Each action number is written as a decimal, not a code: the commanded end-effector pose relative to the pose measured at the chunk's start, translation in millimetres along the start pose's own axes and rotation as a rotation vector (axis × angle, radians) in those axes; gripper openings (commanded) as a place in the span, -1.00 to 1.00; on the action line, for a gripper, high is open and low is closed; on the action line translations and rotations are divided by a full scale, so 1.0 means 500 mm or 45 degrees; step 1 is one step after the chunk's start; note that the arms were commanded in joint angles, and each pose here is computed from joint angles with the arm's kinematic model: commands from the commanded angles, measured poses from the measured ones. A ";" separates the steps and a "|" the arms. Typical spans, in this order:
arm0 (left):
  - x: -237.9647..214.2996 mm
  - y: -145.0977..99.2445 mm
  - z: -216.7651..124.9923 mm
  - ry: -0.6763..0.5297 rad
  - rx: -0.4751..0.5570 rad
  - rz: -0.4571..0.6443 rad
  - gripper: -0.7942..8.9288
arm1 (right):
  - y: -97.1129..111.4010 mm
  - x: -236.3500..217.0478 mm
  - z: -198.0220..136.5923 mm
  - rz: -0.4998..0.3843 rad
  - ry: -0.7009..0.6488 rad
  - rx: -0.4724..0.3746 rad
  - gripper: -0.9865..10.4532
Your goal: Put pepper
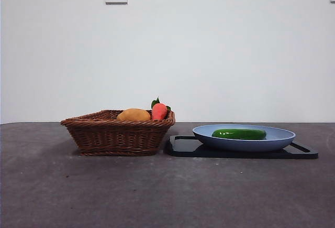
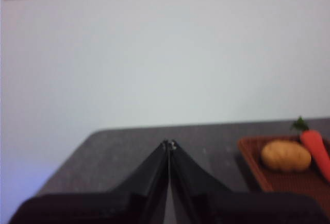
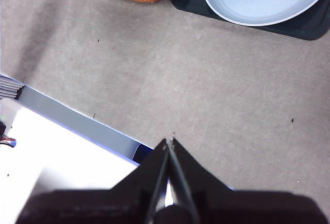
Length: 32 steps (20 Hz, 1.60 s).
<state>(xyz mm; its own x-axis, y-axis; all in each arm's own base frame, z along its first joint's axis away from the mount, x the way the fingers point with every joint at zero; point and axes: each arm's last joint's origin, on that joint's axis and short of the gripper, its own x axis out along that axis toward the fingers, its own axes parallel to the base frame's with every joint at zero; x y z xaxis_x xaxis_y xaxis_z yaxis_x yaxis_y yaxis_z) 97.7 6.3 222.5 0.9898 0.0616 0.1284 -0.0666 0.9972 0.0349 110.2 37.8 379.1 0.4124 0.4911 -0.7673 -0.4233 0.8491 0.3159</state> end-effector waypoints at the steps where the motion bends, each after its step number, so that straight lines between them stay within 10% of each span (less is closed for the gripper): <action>1: -0.004 -0.001 -0.038 0.020 -0.038 0.006 -0.82 | 0.003 -0.005 0.003 0.001 0.005 -0.012 -0.81; 15: -0.021 -0.004 -0.138 0.331 -0.079 -0.001 -0.82 | 0.003 -0.005 0.003 0.001 0.005 -0.012 -0.81; 32: -0.021 -0.004 -0.138 0.332 -0.079 -0.001 -0.82 | 0.000 -0.010 0.003 -0.027 -0.040 -0.115 -0.81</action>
<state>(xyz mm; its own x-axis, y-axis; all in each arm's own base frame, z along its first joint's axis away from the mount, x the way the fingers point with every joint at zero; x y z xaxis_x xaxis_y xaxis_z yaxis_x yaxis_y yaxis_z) 95.9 6.1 154.8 0.9889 0.0604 -0.1356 -0.0638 0.9977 -0.0207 109.5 35.7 379.6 0.4285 0.4797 -0.7657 -0.4390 0.8512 0.2876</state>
